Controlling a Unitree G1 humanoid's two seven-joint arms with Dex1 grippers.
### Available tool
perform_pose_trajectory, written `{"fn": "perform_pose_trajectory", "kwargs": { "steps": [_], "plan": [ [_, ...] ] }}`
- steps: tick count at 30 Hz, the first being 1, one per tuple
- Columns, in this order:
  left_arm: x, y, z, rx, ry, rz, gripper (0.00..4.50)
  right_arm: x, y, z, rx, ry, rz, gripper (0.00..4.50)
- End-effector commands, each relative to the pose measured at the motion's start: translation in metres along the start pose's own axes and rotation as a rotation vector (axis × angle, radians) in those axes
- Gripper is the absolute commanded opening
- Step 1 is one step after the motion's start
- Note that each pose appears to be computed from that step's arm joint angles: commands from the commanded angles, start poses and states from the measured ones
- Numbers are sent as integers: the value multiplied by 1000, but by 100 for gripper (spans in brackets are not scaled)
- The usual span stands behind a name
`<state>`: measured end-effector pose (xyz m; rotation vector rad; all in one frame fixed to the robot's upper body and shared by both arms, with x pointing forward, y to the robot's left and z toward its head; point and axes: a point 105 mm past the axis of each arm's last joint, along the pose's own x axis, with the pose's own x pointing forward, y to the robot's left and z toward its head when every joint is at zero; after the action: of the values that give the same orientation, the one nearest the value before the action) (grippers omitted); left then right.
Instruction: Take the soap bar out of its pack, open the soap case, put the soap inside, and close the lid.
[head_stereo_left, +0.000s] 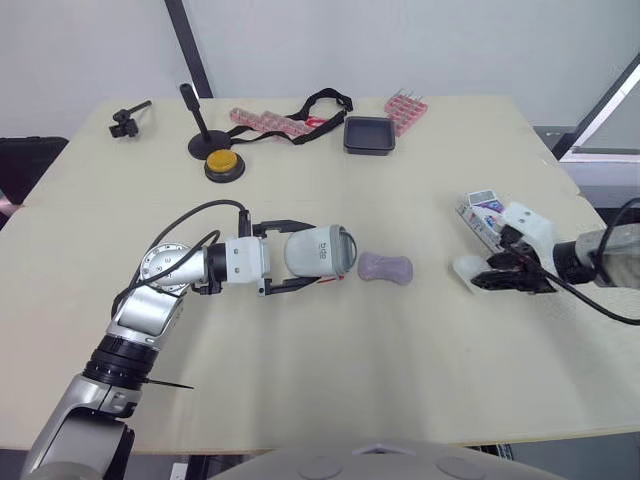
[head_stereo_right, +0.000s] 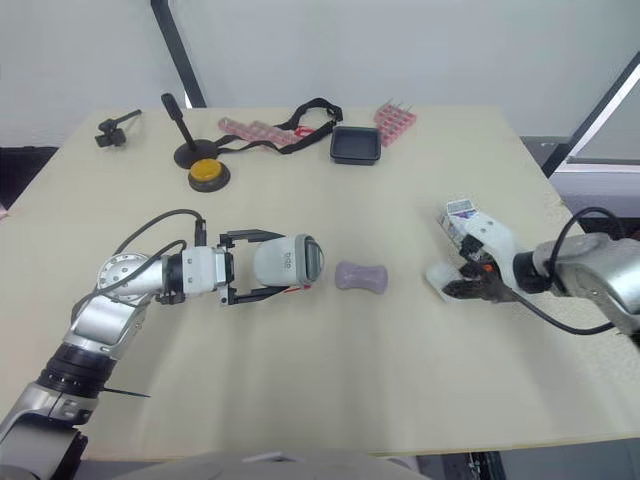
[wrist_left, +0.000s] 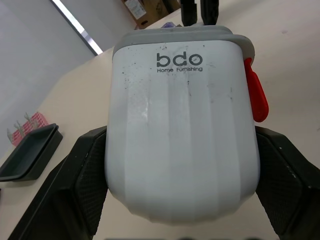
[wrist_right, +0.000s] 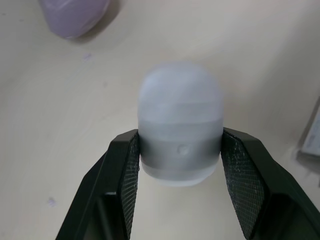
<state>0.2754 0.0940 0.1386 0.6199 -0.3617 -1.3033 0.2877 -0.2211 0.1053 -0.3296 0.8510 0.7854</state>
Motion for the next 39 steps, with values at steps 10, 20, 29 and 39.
{"fn": "perform_pose_trajectory", "kwargs": {
  "steps": [10, 20, 29, 39],
  "plan": [
    [-1, 2, 8, 18, -20, 29, 347, 12, -13, 16, -226, 90, 26, 201],
    [0, 2, 9, 12, -18, 43, 347, 23, -16, 17, -264, 96, 44, 323],
    [-3, 1, 4, -43, 9, 45, 347, 8, -15, 40, -355, -78, 17, 449],
    [-11, 2, -4, -194, 87, -67, 347, -29, 21, 52, -470, -609, 83, 449]
  ]
}}
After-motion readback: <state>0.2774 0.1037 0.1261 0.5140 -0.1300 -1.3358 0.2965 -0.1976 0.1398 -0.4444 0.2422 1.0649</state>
